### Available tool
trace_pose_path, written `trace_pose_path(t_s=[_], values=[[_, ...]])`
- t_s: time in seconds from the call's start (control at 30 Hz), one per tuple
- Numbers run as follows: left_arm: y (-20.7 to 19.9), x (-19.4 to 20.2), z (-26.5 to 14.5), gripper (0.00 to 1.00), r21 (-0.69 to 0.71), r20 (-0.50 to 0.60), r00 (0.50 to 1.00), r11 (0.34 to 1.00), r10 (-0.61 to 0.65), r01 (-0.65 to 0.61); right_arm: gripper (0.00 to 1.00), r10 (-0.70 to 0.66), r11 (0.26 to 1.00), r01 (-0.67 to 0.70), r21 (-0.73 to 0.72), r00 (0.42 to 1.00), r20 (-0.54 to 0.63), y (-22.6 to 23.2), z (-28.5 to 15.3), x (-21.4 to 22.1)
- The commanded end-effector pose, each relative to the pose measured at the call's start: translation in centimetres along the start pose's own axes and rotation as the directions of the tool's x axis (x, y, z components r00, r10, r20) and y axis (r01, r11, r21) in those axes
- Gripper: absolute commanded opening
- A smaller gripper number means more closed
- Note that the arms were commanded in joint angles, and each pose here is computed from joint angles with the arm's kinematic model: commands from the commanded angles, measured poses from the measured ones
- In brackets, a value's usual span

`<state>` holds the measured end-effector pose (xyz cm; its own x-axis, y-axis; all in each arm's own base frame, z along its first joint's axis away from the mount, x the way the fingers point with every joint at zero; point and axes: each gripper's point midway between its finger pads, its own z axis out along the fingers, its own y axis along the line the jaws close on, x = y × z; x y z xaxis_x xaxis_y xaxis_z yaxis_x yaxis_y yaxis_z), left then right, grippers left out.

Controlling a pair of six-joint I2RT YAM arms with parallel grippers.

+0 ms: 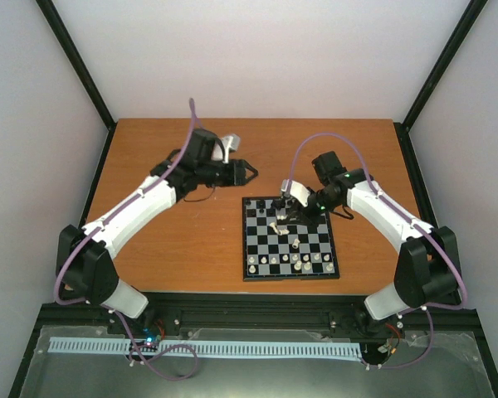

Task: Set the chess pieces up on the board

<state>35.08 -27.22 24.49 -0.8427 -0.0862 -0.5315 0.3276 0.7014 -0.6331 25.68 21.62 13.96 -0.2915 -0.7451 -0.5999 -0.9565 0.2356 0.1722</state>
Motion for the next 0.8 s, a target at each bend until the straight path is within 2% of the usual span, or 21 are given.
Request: trace_pose_path(t_s=[0.0,0.13,0.3,0.77], values=[[-2.9,3.1,0.3,0.53,0.059,0.013,0.997,0.995,0.074,-0.074,0.16,0.158,0.987,-0.152,-0.052,0.979,0.130,-0.3,-1.7,-0.9],[-4.2,5.8,1.3,0.54,0.144,0.020,0.998,0.987,0.063,-0.065,0.16,0.223,0.972,-0.208,-0.111,0.963,0.153,-0.5,-2.0,-0.4],[-6.0,8.2,3.9,0.54,0.224,-0.041,0.997,0.973,0.068,-0.057,0.16,0.240,0.966,-0.219,-0.135,0.957,0.165,-0.5,-2.0,-0.6],[-8.4,10.4,7.1,0.42,0.285,-0.141,0.984,0.956,0.111,-0.067,0.16,0.251,0.962,-0.227,-0.153,0.954,0.162,-0.4,-1.8,-0.6]])
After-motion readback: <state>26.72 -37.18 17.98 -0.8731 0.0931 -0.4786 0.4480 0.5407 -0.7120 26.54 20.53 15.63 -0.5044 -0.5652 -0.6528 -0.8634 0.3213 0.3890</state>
